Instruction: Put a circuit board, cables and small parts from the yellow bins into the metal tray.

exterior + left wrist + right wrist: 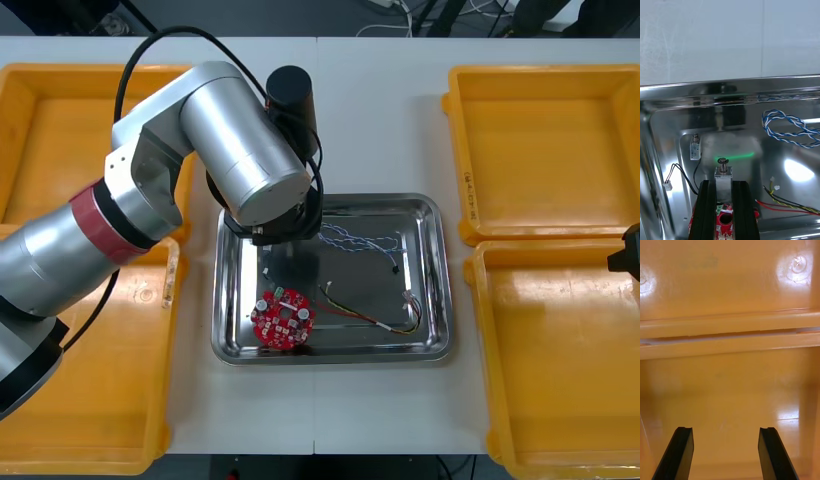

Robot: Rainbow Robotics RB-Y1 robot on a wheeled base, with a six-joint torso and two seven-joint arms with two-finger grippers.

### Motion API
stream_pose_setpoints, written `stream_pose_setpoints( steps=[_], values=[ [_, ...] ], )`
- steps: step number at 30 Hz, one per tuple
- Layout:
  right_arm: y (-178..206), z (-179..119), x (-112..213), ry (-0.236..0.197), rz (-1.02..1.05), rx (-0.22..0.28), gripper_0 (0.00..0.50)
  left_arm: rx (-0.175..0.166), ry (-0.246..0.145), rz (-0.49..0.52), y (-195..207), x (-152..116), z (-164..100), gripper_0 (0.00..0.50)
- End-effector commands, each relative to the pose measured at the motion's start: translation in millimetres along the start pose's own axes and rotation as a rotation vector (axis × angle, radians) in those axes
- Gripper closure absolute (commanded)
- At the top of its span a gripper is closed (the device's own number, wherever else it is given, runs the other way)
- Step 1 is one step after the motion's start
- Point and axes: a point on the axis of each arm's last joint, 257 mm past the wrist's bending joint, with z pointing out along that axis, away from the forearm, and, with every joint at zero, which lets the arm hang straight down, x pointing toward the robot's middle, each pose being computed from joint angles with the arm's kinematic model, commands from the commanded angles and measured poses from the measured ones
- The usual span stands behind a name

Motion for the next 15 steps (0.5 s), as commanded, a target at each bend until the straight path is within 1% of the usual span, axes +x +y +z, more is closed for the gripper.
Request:
stream_pose_setpoints(
  steps=[1,3,4,7,10,13,15],
  values=[
    [-20,-18,-15,-0.055,-0.064,0.068,0.0,0.019,-0.044,0.024,-20,-14,-4,0.5],
    [-23,-18,-16,-0.057,-0.057,0.076,0.0,0.023,-0.032,0.01,-19,-13,9,0.5],
    [-25,-18,-16,-0.058,-0.055,0.08,0.0,0.034,-0.029,0.004,-21,-13,13,0.5],
    [-27,-15,-17,-0.059,-0.045,0.075,0.0,0.047,-0.022,-0.003,-23,-11,25,0.5],
    [-28,-14,-19,-0.062,-0.038,0.072,0.0,0.047,-0.014,0.003,-23,-7,33,0.5],
    [-29,-14,-19,-0.063,-0.038,0.073,0.0,0.045,-0.014,0.009,-24,-5,35,0.5],
    [-28,-14,-19,-0.064,-0.041,0.071,0.0,0.047,-0.006,0.009,-24,-2,36,0.5]
  ],
)
